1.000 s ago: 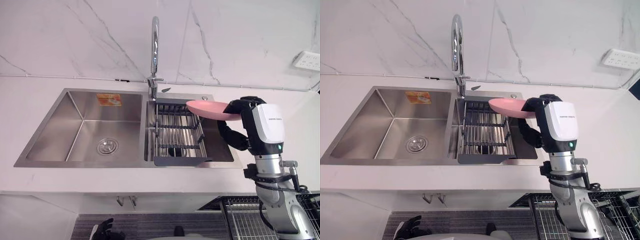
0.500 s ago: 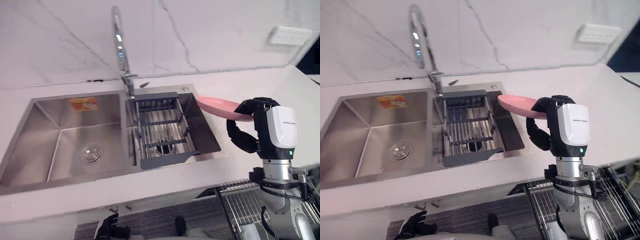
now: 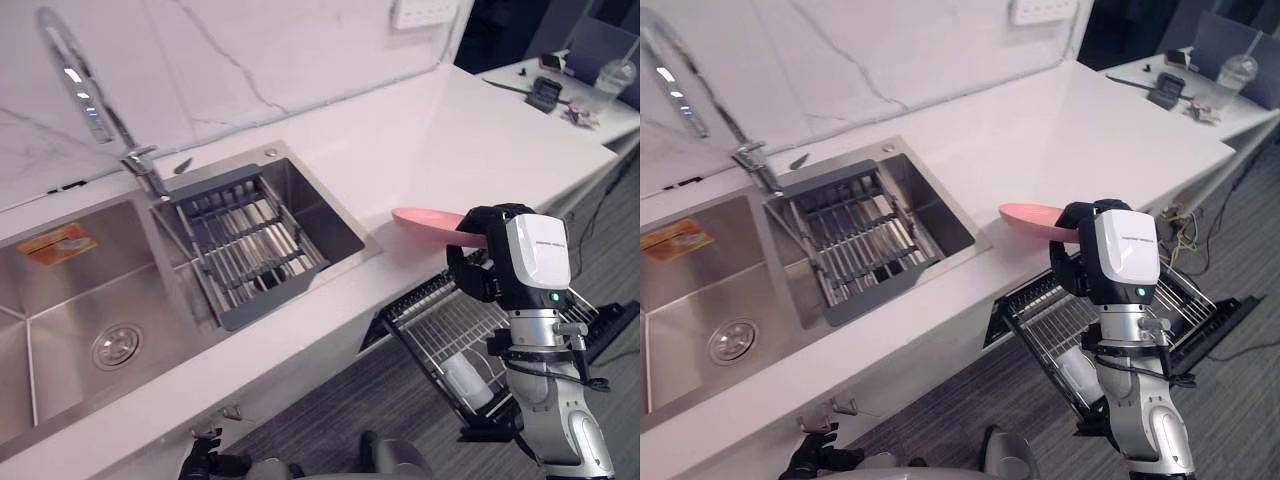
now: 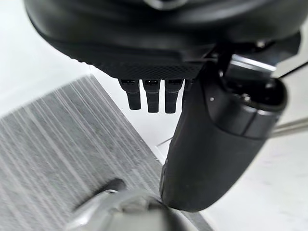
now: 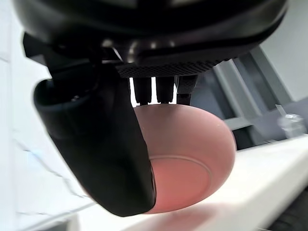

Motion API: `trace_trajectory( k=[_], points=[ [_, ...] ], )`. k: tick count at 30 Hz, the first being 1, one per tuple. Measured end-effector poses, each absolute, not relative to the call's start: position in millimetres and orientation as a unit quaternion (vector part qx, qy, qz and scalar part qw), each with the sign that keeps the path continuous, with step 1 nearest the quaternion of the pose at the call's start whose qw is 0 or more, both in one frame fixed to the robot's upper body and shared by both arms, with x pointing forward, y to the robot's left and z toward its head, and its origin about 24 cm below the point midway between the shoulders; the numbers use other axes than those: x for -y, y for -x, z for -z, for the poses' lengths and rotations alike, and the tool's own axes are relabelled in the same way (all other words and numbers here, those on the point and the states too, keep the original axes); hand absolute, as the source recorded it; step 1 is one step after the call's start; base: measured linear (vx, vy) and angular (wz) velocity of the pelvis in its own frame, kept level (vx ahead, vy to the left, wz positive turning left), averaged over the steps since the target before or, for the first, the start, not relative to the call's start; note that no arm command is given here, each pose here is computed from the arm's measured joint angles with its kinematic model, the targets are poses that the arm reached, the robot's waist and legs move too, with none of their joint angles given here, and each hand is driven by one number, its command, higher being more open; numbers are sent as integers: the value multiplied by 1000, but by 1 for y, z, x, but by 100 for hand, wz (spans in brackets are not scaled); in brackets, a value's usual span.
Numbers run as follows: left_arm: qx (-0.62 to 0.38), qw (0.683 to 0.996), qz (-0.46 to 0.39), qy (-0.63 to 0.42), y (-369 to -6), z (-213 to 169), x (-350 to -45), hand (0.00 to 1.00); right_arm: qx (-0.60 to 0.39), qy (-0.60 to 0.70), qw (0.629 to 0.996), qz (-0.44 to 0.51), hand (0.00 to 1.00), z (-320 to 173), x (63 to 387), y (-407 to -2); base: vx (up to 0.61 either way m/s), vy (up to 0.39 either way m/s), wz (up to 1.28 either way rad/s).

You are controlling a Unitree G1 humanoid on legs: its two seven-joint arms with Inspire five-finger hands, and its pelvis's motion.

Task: Walk over to the sink, pick up the cup, carry it to the dishwasher, place the cup inside the dishwasher, then close the dishwasher door

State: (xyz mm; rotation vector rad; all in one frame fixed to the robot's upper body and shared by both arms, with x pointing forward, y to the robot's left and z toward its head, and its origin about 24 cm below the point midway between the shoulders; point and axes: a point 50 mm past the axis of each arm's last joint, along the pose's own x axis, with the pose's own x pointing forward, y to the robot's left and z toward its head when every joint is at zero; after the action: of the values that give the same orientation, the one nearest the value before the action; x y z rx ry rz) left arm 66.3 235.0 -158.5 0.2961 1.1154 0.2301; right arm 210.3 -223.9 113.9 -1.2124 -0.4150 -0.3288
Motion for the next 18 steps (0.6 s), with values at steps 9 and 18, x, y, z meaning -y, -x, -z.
trace_trajectory(
  k=[9,18],
  points=[
    [-558,814,-94,-132,-41,165,-225,90,124,593,774,185,30,-102,254,-187,25,14,-20],
    [-558,815,-71,-135,-37,167,-214,90,107,605,763,203,30,-103,268,-178,-88,19,-3]
  ],
)
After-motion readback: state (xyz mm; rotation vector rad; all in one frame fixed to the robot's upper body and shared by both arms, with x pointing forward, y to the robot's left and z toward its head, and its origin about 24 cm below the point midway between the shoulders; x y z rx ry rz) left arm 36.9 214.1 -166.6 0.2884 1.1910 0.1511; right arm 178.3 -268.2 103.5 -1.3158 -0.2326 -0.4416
